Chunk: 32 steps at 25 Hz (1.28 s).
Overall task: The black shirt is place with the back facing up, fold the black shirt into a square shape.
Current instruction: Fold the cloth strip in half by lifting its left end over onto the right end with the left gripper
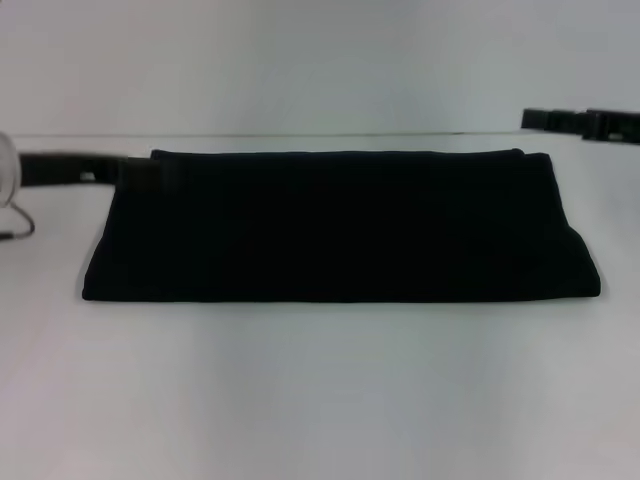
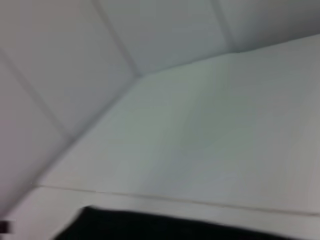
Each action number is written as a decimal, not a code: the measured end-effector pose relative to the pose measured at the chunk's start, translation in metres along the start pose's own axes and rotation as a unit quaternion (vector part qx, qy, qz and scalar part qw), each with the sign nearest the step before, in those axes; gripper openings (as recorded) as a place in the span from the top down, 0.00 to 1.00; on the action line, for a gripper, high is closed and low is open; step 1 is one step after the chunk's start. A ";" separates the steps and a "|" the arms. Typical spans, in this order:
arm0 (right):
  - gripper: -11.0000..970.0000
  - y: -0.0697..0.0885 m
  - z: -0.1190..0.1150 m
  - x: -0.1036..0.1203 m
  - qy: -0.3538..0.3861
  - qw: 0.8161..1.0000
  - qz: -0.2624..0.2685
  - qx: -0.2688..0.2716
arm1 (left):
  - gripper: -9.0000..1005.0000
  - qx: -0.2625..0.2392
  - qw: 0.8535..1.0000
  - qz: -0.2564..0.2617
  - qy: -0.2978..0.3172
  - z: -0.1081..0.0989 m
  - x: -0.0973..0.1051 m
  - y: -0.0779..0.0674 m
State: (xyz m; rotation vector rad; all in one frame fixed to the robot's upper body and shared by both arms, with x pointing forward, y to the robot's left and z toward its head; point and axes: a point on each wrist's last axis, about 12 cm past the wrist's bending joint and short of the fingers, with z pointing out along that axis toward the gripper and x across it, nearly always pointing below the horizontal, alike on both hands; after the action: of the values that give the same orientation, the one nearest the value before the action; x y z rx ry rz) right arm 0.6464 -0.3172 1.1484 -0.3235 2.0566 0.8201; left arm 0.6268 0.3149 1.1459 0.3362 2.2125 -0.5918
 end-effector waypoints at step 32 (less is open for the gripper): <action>0.07 0.064 0.021 0.032 0.114 0.960 -0.173 -0.189 | 0.08 0.053 0.928 -0.333 0.161 -0.023 0.069 0.007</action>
State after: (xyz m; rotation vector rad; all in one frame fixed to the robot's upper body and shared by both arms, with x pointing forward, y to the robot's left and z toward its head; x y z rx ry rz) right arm 0.6090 -0.2531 1.1421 -1.0022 1.9575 0.9863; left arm 0.5710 0.3356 1.1037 -0.3141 2.6141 -1.0815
